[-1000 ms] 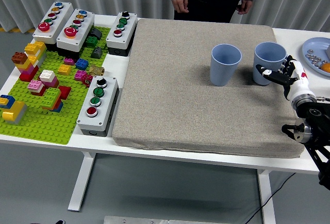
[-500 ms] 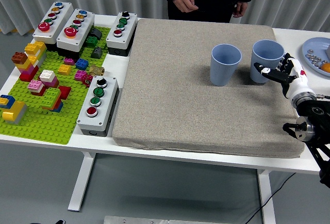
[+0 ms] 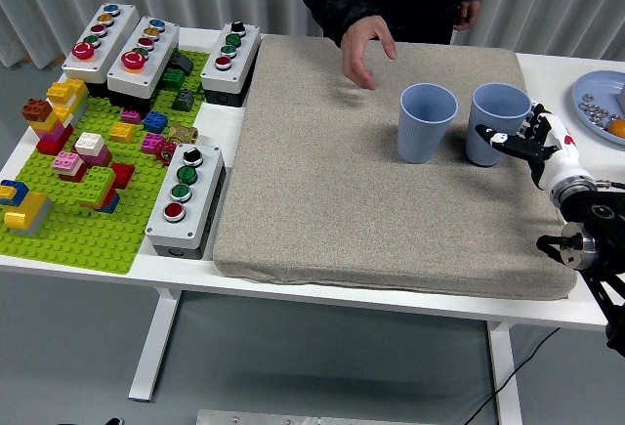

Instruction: Pick cup pour cup place

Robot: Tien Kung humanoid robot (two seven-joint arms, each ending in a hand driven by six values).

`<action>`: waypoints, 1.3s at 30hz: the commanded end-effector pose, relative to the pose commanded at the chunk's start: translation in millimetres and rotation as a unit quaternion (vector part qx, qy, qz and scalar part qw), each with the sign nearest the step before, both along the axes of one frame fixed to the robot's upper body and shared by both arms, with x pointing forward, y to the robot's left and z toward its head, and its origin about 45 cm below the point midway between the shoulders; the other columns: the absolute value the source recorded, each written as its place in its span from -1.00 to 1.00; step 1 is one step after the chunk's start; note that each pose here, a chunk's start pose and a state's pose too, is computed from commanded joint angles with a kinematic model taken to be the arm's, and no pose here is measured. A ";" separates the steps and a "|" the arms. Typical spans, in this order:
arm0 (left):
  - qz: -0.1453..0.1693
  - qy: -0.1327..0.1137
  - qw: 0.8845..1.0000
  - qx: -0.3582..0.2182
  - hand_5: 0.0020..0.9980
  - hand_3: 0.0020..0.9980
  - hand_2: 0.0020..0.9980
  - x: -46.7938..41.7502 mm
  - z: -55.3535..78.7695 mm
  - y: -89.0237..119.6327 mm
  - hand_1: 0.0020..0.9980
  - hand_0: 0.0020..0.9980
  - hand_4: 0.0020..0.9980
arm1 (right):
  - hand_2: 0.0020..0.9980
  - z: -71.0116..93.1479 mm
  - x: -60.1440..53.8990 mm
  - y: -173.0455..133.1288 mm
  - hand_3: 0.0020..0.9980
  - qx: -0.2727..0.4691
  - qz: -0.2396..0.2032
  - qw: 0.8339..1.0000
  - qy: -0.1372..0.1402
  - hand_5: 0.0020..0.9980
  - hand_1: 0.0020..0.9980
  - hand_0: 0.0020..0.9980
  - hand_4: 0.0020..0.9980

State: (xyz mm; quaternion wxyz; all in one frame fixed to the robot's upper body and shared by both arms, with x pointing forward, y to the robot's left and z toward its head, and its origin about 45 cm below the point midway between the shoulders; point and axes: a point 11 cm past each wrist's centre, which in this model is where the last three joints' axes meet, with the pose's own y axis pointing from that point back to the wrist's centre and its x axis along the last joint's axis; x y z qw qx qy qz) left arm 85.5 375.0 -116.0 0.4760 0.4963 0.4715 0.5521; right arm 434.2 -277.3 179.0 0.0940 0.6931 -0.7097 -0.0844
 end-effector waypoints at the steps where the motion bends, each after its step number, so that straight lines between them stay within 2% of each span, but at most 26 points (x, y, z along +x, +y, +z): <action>1: 0.000 0.000 1.000 0.000 0.97 0.46 0.71 -0.3 0.0 0.0 0.58 0.57 0.02 | 0.85 0.1 0.0 -0.2 0.83 0.000 0.001 1.000 0.000 -0.51 0.71 0.88 0.73; 11: -0.001 0.003 1.000 0.000 0.98 0.46 0.71 -2.3 -0.4 0.1 0.58 0.57 0.02 | 0.89 -0.7 -1.2 0.1 0.84 -0.001 0.004 1.000 0.003 -0.52 0.74 0.89 0.73; 26: -0.001 0.000 1.000 0.000 0.98 0.46 0.71 -0.4 -0.1 0.0 0.57 0.57 0.02 | 0.90 5.0 -2.1 0.8 0.84 -0.008 0.010 1.000 -0.003 -0.53 0.75 0.89 0.73; 39: -0.003 -0.001 1.000 0.000 0.98 0.46 0.71 1.1 0.4 0.5 0.57 0.57 0.02 | 0.90 2.1 -7.6 0.3 0.84 -0.016 0.016 1.000 0.003 -0.53 0.75 0.89 0.73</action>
